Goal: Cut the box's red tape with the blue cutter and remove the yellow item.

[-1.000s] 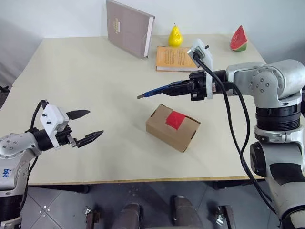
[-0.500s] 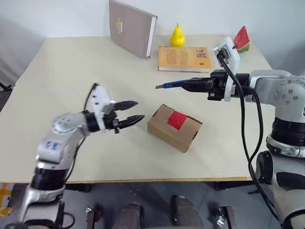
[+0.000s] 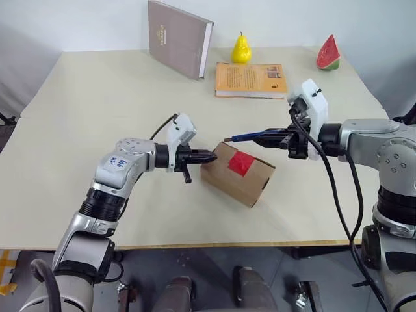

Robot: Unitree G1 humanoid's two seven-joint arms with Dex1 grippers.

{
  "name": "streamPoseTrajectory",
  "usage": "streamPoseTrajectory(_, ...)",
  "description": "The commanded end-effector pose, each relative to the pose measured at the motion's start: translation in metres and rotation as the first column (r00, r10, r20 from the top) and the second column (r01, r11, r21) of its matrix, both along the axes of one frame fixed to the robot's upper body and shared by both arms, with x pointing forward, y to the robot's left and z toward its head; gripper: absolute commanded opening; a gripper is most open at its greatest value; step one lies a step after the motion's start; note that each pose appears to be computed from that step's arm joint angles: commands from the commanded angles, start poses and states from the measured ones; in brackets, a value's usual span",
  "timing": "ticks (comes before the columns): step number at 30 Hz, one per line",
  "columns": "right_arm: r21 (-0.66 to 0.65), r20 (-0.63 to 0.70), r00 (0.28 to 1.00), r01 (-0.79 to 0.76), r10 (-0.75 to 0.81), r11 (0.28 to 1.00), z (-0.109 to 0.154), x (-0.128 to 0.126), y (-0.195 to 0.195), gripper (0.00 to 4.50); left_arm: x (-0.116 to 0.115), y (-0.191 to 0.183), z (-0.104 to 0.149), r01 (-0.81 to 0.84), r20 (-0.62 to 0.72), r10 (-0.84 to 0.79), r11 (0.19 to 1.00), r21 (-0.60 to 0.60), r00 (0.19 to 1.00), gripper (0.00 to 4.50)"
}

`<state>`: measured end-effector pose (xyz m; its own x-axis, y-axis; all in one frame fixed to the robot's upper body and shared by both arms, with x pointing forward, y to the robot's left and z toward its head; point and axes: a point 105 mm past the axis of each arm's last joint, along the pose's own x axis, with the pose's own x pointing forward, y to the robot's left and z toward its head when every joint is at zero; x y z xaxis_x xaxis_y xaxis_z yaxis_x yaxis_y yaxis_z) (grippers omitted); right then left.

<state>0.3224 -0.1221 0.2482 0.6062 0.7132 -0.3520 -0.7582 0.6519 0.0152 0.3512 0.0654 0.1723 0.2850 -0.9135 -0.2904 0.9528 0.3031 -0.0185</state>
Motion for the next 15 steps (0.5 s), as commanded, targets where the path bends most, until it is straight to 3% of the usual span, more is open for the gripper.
streamPoseTrajectory(1,-0.011,0.063,0.998,-0.013,0.013,1.0,0.008,-0.002,0.003,0.15,-0.001,-0.009,0.008,0.021,0.001,-0.021,1.0,0.009,1.0,0.0)
streamPoseTrajectory(10,-0.009,0.046,0.999,0.02,-0.02,1.0,-0.004,0.009,-0.002,0.15,-0.001,-0.011,-0.003,0.039,-0.04,-0.037,0.998,0.047,0.999,0.0)
streamPoseTrajectory(15,0.036,0.09,0.995,0.033,-0.036,0.999,0.008,0.012,-0.003,0.15,-0.001,-0.011,-0.002,0.044,-0.034,-0.042,0.998,0.05,0.999,0.0)
